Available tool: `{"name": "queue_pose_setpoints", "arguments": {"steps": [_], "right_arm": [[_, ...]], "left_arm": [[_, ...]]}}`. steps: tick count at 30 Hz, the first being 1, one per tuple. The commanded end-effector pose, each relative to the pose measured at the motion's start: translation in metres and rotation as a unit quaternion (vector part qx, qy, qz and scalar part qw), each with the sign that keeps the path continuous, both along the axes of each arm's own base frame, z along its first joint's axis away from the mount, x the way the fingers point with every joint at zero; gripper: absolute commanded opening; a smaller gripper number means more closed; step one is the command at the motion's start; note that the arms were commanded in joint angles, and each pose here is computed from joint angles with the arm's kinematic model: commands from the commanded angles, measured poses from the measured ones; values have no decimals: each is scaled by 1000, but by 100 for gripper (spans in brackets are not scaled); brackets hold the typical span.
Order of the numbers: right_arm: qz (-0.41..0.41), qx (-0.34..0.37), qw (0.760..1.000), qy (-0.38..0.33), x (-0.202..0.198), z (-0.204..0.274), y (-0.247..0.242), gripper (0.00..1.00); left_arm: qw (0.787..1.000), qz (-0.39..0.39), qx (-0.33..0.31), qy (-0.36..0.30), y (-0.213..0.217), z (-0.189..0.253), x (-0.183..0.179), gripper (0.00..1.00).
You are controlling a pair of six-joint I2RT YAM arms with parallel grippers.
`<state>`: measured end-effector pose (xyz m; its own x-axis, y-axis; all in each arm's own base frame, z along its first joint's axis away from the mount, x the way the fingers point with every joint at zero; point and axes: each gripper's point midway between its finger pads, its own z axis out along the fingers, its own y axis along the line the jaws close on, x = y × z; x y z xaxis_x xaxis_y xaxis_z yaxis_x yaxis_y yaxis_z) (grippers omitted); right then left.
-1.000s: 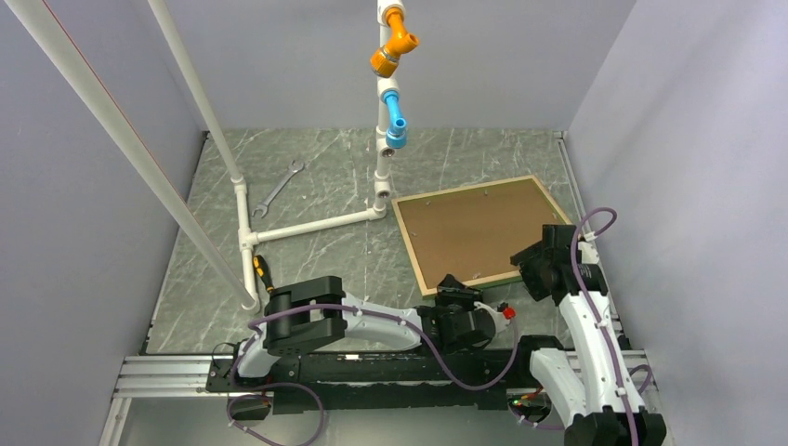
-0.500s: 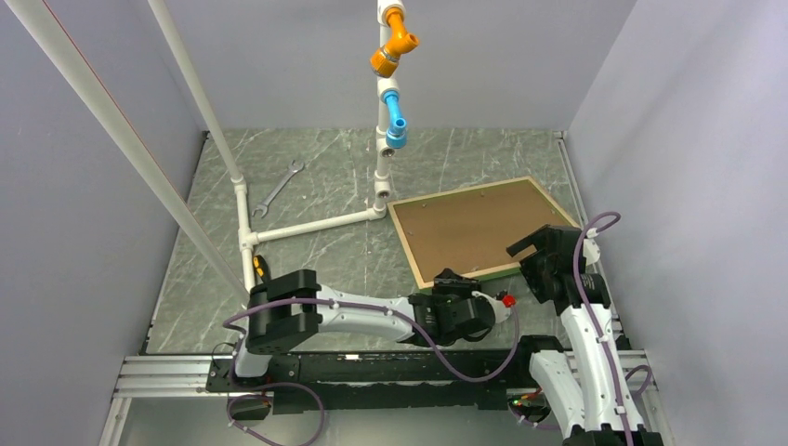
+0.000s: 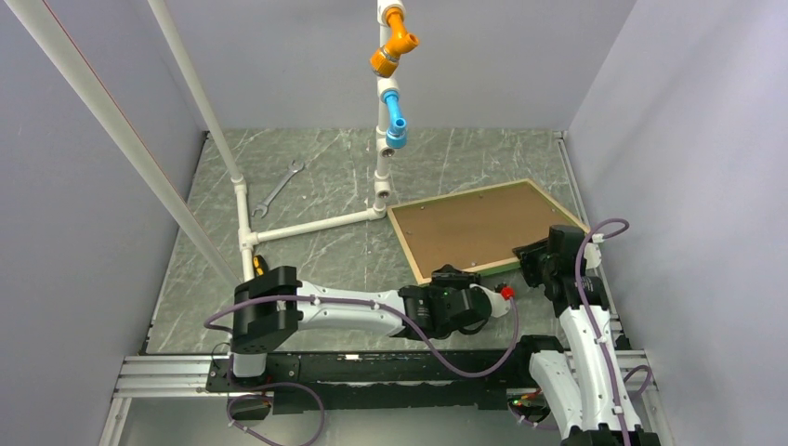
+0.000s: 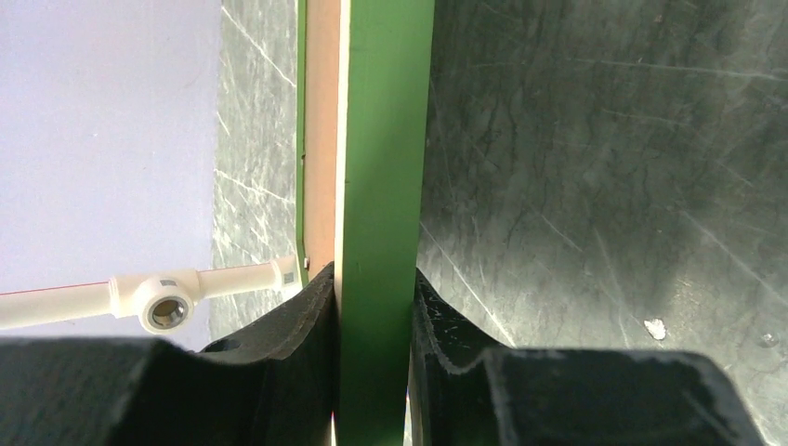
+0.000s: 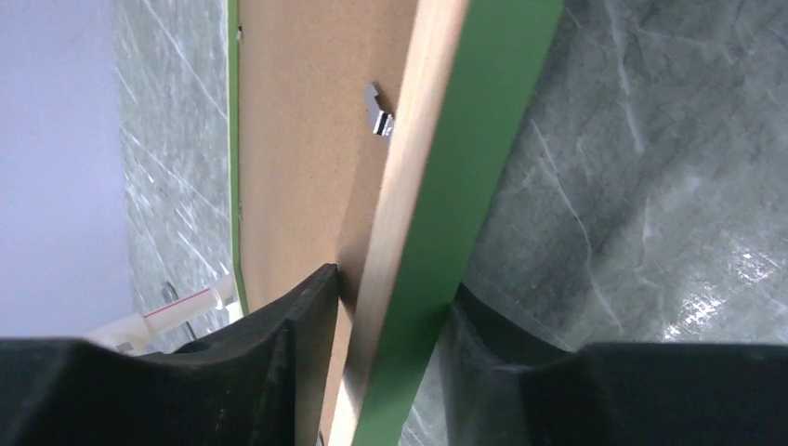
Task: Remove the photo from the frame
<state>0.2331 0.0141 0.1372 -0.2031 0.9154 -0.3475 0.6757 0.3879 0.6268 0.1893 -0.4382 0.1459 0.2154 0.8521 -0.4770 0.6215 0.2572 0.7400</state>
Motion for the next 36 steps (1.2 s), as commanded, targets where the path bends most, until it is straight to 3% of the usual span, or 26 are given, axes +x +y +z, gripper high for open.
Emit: {"name": "queue_pose_setpoints", "arguments": {"steps": [1,4,8,11,13,19,23,28,36], "right_arm": [[-21,19,999,-19,9,15,0,38],[-26,9,1000,-10,6,17,-3,20],[-29,1,1000,-3,5,22,-6,1],[-26,-7,1000,7,4,25,-8,0],[-25,-11,1000,10,3,27,-9,0],[-22,-18,999,16,2,40,-10,0],[-11,-23,999,19,3,50,-9,0],[-3,-21,1000,20,4,54,-6,0],[14,-13,1000,16,6,57,0,0]], "left_arm": [[989,-5,-148,25,-24,68,-10,18],[987,-6,-155,33,-24,70,-12,28],[984,-10,-167,59,-21,72,-19,65],[973,-14,-211,95,-7,98,-25,81],[964,-29,-242,107,5,123,-28,98],[943,-91,-299,112,55,161,-34,99],[942,-67,-322,67,105,134,-9,99],[935,-142,-326,-6,134,100,-14,99],[932,-182,-312,14,136,51,18,99]]}}
